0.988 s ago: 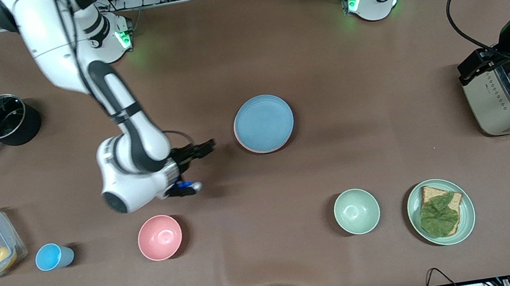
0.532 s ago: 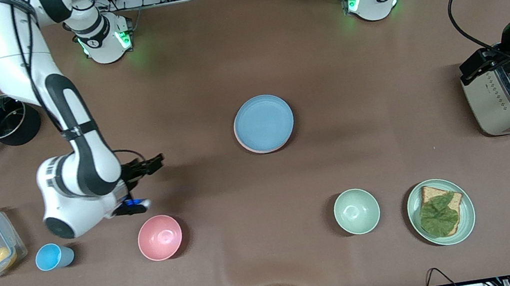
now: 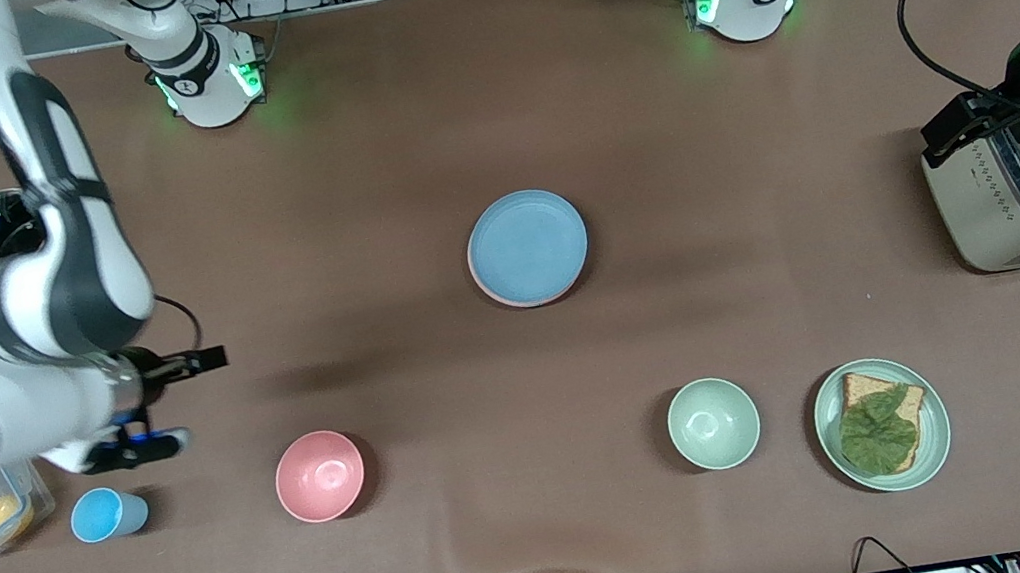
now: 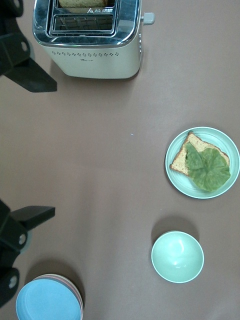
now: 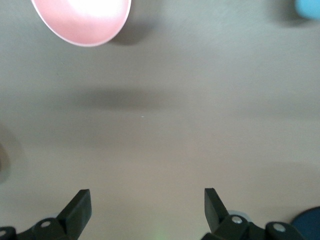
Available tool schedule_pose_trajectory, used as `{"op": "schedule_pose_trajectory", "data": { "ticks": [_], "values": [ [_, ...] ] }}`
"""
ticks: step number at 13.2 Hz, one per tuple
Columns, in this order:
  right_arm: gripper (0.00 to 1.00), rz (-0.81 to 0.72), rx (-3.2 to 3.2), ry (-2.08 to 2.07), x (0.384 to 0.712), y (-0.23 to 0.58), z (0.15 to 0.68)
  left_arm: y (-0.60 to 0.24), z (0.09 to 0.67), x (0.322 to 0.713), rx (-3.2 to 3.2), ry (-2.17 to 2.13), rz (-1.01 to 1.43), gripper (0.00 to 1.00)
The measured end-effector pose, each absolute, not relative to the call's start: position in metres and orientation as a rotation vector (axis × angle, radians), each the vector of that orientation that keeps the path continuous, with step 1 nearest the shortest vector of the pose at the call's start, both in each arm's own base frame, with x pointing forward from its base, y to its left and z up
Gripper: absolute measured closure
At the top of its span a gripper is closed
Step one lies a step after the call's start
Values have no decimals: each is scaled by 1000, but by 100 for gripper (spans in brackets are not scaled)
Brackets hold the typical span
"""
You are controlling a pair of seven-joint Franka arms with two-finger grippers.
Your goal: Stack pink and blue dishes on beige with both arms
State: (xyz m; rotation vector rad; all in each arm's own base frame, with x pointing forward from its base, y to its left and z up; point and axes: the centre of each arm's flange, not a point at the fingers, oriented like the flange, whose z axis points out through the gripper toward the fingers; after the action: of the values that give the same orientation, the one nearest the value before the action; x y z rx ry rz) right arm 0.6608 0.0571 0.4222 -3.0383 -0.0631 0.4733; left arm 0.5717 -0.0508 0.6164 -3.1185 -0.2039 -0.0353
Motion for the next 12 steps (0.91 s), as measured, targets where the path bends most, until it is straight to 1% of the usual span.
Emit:
{"op": "schedule_pose_trajectory", "data": {
  "ticks": [4, 8, 10, 12],
  "values": [
    [0, 312, -3050, 59, 632, -8, 497, -53, 616, 569, -3117, -198, -12, 0],
    [0, 152, -3063, 137, 601, -49, 564, -55, 622, 563, -3114, -194, -1, 0],
    [0, 91, -3097, 151, 589, -56, 589, -55, 623, 562, -3114, -195, -2, 0],
    [0, 44, -3135, 169, 583, -44, 605, -55, 623, 562, -3114, -195, -3, 0]
  ]
}}
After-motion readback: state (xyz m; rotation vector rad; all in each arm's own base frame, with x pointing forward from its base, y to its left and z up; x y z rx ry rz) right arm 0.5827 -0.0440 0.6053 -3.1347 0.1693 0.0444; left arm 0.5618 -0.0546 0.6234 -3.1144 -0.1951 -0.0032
